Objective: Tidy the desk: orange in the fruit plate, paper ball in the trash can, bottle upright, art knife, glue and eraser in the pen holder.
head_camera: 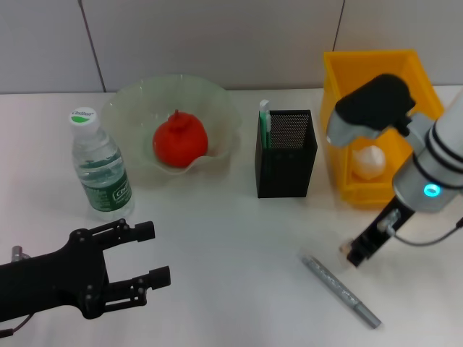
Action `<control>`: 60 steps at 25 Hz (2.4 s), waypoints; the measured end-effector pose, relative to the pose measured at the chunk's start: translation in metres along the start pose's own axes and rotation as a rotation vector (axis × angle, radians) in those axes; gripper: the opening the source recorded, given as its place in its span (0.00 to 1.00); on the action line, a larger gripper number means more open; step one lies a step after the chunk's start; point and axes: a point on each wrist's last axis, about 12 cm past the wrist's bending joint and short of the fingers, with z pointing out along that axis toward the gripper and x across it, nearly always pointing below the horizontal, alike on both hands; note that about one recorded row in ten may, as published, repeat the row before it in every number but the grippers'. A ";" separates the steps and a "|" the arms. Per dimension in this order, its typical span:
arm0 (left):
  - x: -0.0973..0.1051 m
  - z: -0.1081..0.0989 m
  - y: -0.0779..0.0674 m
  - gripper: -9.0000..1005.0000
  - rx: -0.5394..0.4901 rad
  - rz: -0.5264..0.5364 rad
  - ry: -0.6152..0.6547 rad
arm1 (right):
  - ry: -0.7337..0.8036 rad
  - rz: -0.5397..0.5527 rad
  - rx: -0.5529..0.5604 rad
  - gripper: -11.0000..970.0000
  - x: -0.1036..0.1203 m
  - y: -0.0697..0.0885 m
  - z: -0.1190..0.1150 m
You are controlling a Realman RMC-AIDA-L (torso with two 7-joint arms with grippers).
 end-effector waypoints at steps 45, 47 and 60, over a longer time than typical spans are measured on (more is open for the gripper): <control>0.005 0.001 0.000 0.78 -0.020 -0.004 -0.007 | -0.496 -0.157 0.119 0.56 -0.046 0.006 -0.056; 0.006 0.001 -0.001 0.78 -0.016 -0.004 -0.007 | -0.466 -0.167 0.104 0.63 -0.042 0.013 -0.064; 0.005 0.002 -0.005 0.78 0.047 0.037 0.018 | -0.097 -0.104 0.053 0.73 -0.030 0.034 -0.066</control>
